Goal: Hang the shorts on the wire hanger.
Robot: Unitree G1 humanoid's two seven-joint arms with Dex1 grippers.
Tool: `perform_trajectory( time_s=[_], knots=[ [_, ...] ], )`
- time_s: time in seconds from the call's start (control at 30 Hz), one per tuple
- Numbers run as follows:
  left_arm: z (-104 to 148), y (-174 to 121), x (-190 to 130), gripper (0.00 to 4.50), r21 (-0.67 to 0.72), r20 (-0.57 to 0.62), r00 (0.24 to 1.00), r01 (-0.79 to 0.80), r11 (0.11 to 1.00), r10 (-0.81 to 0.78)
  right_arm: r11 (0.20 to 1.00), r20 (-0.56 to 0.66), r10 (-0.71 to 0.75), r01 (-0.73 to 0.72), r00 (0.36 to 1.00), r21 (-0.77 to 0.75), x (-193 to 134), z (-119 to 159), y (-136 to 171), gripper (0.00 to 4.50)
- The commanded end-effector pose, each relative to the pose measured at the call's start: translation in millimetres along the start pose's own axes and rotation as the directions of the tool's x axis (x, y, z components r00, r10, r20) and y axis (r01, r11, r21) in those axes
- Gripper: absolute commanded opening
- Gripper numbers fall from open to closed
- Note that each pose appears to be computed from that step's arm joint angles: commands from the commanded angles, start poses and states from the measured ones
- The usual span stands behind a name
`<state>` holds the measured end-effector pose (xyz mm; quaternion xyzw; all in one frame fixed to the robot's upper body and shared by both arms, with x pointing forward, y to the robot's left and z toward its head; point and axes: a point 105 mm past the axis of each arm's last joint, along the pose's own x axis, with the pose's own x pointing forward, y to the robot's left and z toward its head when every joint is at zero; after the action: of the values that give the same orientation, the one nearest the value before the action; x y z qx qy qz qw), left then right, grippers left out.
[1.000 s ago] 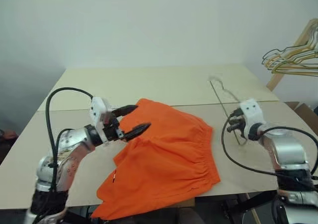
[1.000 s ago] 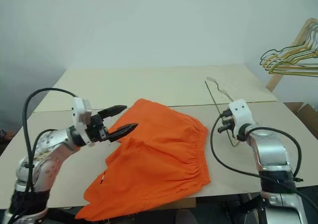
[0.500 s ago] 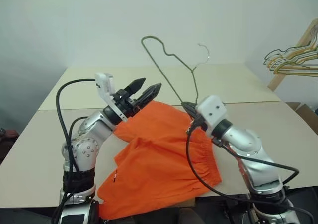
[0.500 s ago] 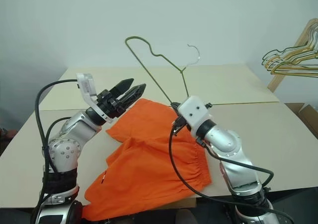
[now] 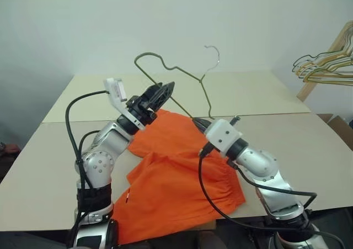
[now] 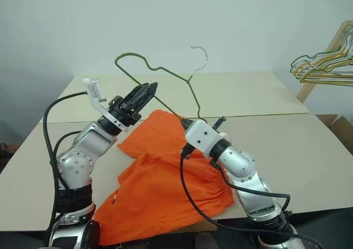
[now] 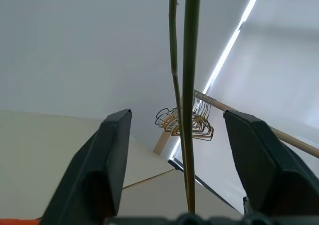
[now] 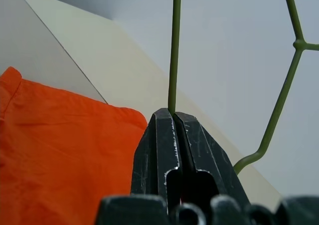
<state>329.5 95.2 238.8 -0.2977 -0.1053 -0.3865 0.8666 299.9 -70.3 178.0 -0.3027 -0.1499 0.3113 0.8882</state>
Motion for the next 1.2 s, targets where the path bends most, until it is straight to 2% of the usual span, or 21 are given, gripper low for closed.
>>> perform_trajectory(
  time_s=[0.03,0.2,0.23,0.37,0.47,0.6,0.67,0.77,0.83,0.9,1.0,1.1,1.2],
  knots=[
    [12.4,-9.4,6.3,1.91,-0.036,0.063,0.998,0.028,0.999,-0.025,0.997,0.055,-0.048,0.051,0.997,-0.058,2.0,11.8,-7.8,0.0],
    [11.6,-11.0,7.1,0.17,-0.074,0.073,0.997,0.02,0.997,-0.014,0.994,0.06,-0.076,0.08,0.995,-0.073,5.0,11.4,-6.9,0.0],
    [11.0,-11.0,7.1,0.05,-0.074,0.071,0.997,0.016,0.997,-0.01,0.993,0.059,-0.083,0.087,0.995,-0.074,5.5,11.0,-7.0,0.0],
    [9.9,-11.2,6.5,0.05,-0.058,0.063,0.998,0.007,0.998,-0.003,0.986,0.062,-0.077,0.085,0.995,-0.14,6.6,9.8,-5.5,0.0],
    [14.2,-15.6,5.4,0.0,0.004,0.076,0.997,0.022,1.0,-0.023,0.976,0.082,-0.017,0.035,0.996,-0.216,5.7,12.4,0.9,0.74],
    [25.0,-12.4,3.9,0.0,0.099,0.105,0.994,0.015,0.995,-0.025,0.974,0.115,-0.042,0.066,0.993,-0.218,6.2,17.3,-2.8,2.14],
    [35.6,-10.0,-1.3,0.0,0.167,0.102,0.993,0.046,0.985,-0.064,0.991,0.133,-0.059,0.074,0.989,-0.113,3.9,22.7,-10.8,2.87],
    [52.4,-11.1,-10.9,0.0,0.231,0.081,0.986,0.126,0.965,-0.148,0.982,0.122,0.049,-0.071,0.991,0.175,-6.8,23.9,-14.4,3.9],
    [64.8,-13.8,-18.9,0.0,0.252,0.071,0.974,0.191,0.949,-0.215,0.914,0.159,0.171,-0.217,0.972,0.343,-18.1,27.8,-16.7,3.9],
    [77.0,-19.1,-28.9,0.0,0.263,0.068,0.951,0.276,0.924,-0.303,0.807,0.193,0.29,-0.348,0.937,0.477,-28.3,28.5,-21.6,3.9],
    [93.1,-24.5,-45.4,0.0,0.228,0.053,0.906,0.398,0.889,-0.419,0.594,0.244,0.51,-0.544,0.825,0.593,-41.2,28.1,-19.3,3.9],
    [100.4,-29.6,-54.3,0.0,0.205,0.046,0.864,0.483,0.851,-0.501,0.438,0.263,0.627,-0.611,0.733,0.66,-43.0,23.9,-15.7,3.9],
    [100.9,-34.0,-58.4,0.0,0.195,0.035,0.834,0.535,0.822,-0.551,0.364,0.292,0.655,-0.629,0.697,0.687,-33.6,20.0,-15.6,3.9]
  ],
)
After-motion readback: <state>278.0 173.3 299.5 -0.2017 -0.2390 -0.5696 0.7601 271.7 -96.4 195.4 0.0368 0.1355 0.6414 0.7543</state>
